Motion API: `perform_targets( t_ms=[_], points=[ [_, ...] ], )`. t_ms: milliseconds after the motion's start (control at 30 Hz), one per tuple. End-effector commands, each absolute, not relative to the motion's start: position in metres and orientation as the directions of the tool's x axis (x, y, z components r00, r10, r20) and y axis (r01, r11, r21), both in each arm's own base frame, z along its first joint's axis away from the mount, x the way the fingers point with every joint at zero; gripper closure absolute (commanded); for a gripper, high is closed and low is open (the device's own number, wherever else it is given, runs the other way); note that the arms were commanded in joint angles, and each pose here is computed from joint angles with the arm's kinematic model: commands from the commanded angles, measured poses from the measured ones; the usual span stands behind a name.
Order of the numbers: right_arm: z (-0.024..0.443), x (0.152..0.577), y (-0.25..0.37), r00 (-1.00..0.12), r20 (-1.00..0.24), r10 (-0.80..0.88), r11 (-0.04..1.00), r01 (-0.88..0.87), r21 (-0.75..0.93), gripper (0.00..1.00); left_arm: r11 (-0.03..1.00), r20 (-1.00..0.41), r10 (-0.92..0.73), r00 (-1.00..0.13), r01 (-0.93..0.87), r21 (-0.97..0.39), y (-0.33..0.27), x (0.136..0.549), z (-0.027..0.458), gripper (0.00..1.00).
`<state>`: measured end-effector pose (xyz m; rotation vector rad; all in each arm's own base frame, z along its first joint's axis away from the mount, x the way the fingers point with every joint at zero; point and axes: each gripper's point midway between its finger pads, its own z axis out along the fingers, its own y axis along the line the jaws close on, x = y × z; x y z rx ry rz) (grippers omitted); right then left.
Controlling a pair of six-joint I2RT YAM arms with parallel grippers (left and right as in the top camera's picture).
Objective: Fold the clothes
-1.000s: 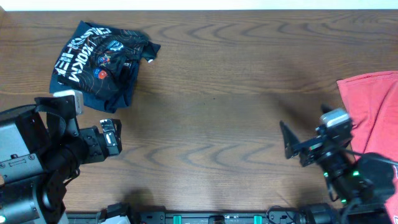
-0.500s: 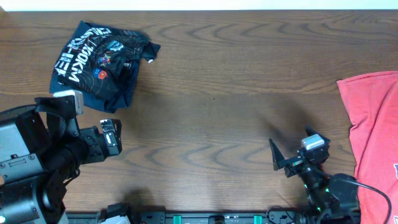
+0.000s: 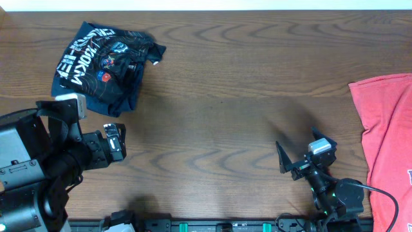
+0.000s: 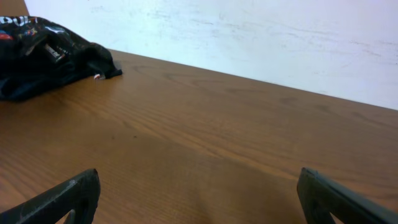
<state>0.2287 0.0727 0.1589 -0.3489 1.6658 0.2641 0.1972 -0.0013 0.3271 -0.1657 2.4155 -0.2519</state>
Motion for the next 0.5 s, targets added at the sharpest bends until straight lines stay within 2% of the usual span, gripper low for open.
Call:
perform_targets(
  t_ms=[0,467],
  points=[
    [0.1573,0.2293,0.0707,-0.105,-0.992,-0.063,0.929,-0.371,-0.020,0.01,0.975,-0.636,-0.177,-0.751,-0.046,-0.216,-0.0009,0.1976,0.3277,0.02],
    [0.1573,0.2293,0.0707,-0.105,-0.992,-0.063,0.929,-0.371,-0.020,0.01,0.978,-0.650,-0.137,-0.747,0.000,-0.206,-0.0108,0.1903,0.3307,0.02]
  ],
)
